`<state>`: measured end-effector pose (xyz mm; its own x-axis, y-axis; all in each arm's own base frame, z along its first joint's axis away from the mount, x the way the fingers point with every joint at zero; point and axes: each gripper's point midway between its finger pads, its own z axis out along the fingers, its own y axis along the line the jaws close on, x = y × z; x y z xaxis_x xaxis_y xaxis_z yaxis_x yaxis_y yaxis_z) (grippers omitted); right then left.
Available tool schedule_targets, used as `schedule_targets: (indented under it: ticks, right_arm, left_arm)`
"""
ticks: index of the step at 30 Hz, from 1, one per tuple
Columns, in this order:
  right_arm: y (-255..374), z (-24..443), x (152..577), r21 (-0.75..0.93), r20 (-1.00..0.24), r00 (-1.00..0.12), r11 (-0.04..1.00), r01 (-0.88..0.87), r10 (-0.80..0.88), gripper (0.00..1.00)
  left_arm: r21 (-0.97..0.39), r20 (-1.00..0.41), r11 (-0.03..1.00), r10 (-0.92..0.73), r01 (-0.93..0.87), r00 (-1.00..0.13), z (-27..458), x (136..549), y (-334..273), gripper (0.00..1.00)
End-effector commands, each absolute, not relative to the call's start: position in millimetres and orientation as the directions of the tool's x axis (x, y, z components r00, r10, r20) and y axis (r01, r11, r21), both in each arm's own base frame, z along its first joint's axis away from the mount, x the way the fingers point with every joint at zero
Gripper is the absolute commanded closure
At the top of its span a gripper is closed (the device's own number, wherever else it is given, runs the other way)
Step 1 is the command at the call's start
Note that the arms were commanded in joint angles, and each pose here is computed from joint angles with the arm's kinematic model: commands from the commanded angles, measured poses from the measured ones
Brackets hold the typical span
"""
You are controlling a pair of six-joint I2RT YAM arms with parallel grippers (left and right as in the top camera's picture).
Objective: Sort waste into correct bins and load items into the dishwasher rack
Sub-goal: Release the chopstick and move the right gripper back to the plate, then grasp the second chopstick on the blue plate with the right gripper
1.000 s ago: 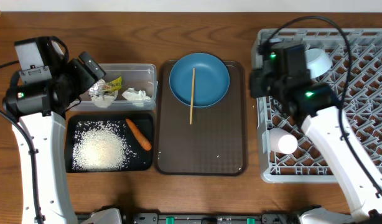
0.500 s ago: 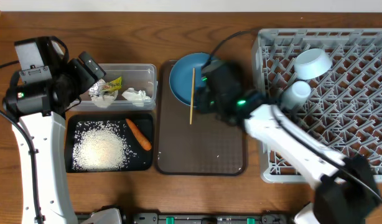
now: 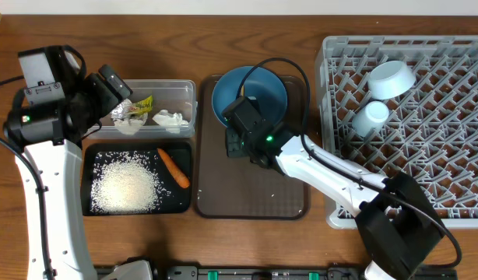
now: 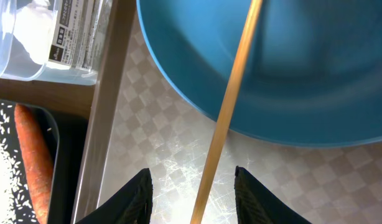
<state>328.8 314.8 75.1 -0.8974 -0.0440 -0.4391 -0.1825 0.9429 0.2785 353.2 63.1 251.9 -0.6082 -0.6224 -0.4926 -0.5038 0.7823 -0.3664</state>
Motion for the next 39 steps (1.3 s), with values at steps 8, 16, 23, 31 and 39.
schedule_targets:
  ticks: [8,16,23,31,39]
  right_arm:
    - [309,67,322,0.243,-0.421,-0.907,0.959,-0.144,-0.029,0.61]
    - [308,66,320,0.228,-0.418,-0.908,0.963,-0.144,-0.037,0.64]
    - [310,65,316,0.221,-0.417,-0.908,0.963,-0.152,-0.048,0.65]
    - [307,63,314,0.203,-0.412,-0.91,0.968,-0.146,-0.05,0.66]
    - [299,60,311,0.171,-0.397,-0.916,0.976,-0.137,-0.059,0.7]
  left_arm:
    - [-0.348,-0.497,0.786,-0.617,-0.512,-0.61,249,351,66,0.02]
    - [-0.348,-0.497,0.786,-0.617,-0.512,-0.61,249,351,66,0.02]
    - [-0.348,-0.497,0.786,-0.617,-0.512,-0.61,249,351,66,0.02]
    - [-0.348,-0.497,0.786,-0.617,-0.512,-0.61,249,351,66,0.02]
    - [-0.348,-0.497,0.785,-0.618,-0.512,-0.61,249,351,66,0.02]
